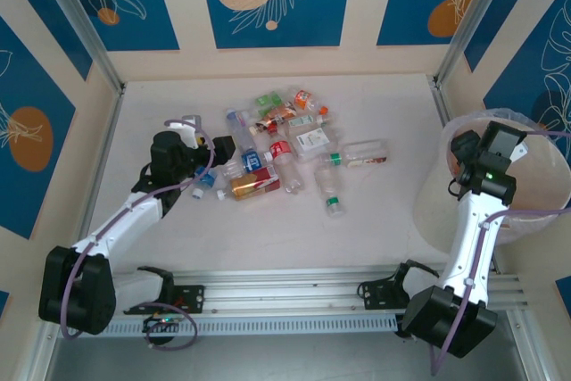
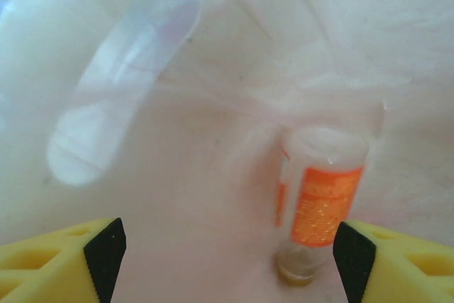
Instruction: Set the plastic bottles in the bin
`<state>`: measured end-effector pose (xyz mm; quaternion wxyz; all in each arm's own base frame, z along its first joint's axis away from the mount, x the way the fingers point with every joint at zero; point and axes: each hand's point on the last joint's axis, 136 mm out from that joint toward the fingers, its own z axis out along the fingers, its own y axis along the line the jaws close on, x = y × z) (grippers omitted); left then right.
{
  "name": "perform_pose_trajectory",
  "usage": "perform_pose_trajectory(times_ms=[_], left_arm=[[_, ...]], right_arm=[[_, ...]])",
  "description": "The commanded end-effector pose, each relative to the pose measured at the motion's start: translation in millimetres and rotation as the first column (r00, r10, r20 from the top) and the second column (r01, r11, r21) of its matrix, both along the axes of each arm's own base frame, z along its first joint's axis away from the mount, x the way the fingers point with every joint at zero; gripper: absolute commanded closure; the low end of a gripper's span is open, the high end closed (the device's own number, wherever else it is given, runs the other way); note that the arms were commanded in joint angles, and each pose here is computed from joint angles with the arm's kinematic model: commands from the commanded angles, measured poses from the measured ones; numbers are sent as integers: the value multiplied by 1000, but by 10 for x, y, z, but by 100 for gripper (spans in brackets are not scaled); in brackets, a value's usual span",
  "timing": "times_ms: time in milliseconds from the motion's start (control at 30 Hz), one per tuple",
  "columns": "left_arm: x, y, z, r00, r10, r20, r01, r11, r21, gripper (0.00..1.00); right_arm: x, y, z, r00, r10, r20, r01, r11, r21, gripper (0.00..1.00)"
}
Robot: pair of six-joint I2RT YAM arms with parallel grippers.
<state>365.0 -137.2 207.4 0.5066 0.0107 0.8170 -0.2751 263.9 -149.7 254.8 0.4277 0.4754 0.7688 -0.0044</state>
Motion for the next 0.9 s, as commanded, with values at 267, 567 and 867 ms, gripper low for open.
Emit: perform_pose_trajectory(times_ms=[267, 567, 867], left_arm=[[-14, 6, -36, 1000, 14, -11, -14, 1000, 3, 0], [-5, 329, -130, 978, 201, -57, -198, 979, 52, 0], [-128, 693, -361, 872, 428, -237, -411, 904, 117, 0]], right_arm=[[-85, 56, 283, 999, -15, 49, 19, 997, -75, 12], [-468, 41, 811, 979, -142, 147, 169, 967, -193, 0], [-24, 884, 1368, 894, 324, 309, -247, 933, -264, 1]])
